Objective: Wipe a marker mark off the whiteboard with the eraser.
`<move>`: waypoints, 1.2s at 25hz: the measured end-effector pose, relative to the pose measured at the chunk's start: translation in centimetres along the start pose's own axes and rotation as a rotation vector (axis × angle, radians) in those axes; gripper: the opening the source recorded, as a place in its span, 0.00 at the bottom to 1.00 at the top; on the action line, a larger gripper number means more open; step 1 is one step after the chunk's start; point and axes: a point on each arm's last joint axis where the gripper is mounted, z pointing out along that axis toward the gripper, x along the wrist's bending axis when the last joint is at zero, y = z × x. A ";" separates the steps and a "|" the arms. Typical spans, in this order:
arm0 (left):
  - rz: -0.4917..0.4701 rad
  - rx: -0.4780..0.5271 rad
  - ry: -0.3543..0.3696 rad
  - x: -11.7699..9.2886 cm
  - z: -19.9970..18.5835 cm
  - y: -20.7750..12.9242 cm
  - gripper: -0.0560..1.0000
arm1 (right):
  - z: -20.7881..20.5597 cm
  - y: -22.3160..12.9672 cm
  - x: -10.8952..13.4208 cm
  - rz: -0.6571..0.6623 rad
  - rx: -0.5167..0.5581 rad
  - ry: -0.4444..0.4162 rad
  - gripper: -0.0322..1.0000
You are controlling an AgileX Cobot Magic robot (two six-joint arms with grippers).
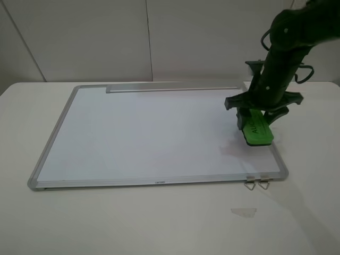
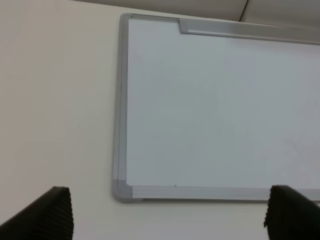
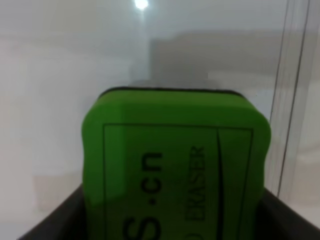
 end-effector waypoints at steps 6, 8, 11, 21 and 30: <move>0.001 0.000 0.000 0.0 0.0 0.0 0.79 | 3.0 -2.3 -0.9 0.025 0.014 0.013 0.60; 0.002 0.000 0.000 0.0 0.0 0.0 0.79 | 3.1 -2.4 -0.9 0.029 0.014 0.017 0.60; 0.002 0.000 -0.001 0.0 0.0 0.0 0.79 | 3.1 -2.5 -0.8 0.038 0.014 0.025 0.60; 0.001 0.000 -0.003 0.0 0.0 0.0 0.79 | 1.5 -2.9 -0.9 0.035 0.023 0.036 0.82; 0.001 0.000 -0.003 0.0 0.0 0.0 0.79 | -4.4 -6.5 -1.8 -0.059 0.181 0.010 0.83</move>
